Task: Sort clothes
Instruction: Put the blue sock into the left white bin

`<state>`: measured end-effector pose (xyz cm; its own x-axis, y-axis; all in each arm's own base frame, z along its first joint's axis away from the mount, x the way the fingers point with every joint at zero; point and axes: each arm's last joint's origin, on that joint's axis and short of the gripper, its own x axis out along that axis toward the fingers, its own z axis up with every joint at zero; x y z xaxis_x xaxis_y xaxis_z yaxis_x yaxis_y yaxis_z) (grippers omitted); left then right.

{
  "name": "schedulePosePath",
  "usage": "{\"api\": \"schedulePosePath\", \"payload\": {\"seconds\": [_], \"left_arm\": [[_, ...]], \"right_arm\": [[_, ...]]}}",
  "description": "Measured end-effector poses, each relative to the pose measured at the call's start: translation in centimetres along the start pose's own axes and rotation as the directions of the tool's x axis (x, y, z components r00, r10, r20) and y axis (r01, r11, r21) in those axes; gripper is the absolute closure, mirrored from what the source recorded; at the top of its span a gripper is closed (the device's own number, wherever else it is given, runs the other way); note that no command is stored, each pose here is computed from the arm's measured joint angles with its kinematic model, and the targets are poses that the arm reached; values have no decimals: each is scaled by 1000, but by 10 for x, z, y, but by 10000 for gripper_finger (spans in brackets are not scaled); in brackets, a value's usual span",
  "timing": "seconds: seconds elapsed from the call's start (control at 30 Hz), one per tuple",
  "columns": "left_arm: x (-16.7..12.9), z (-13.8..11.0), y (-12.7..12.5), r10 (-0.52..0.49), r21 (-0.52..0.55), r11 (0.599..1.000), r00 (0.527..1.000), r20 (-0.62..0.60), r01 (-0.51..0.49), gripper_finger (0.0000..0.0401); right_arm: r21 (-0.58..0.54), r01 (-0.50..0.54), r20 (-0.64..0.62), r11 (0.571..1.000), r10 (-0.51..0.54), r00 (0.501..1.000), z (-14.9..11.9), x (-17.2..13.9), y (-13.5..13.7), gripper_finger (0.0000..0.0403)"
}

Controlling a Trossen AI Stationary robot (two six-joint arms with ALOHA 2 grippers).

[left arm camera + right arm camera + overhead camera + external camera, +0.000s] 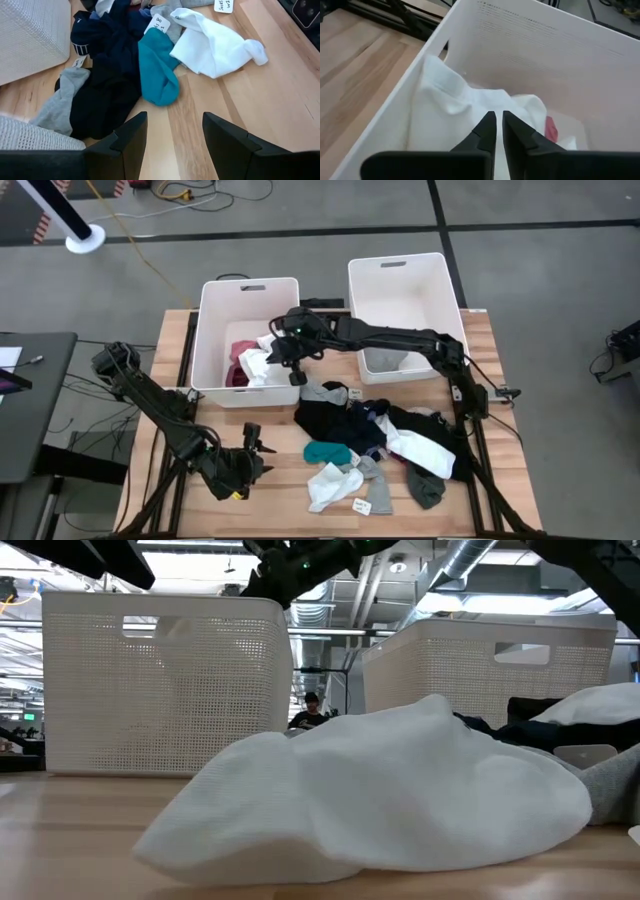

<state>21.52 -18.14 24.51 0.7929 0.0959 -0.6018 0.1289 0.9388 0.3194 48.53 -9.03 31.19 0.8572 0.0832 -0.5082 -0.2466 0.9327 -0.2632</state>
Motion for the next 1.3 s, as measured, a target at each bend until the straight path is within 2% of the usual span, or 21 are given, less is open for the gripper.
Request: {"api": "schedulePosePath", "payload": {"seconds": [0.27,0.53,0.67,0.93,1.07,1.3], "left_arm": [[0,0,0,-7,1,1000,1000,-2,7,216],[0,1,0,-10,17,1000,1000,8,9,216],[0,4,-2,-51,11,999,998,28,50,216],[0,10,-4,-129,29,991,989,76,127,216],[2,14,-3,-160,17,987,983,95,160,216],[22,11,-1,-142,22,990,989,52,141,216]], "right_arm": [[-2,8,-35,1000,-8,999,19,-20,-1,343],[-28,-3,-17,1000,3,1000,55,-64,4,340],[-43,-8,7,999,8,1000,73,-88,11,340],[-74,-18,21,997,20,1000,96,-153,36,340],[-44,-44,11,998,44,999,103,-186,51,340],[9,-147,-117,989,147,982,99,-221,84,340]]}}
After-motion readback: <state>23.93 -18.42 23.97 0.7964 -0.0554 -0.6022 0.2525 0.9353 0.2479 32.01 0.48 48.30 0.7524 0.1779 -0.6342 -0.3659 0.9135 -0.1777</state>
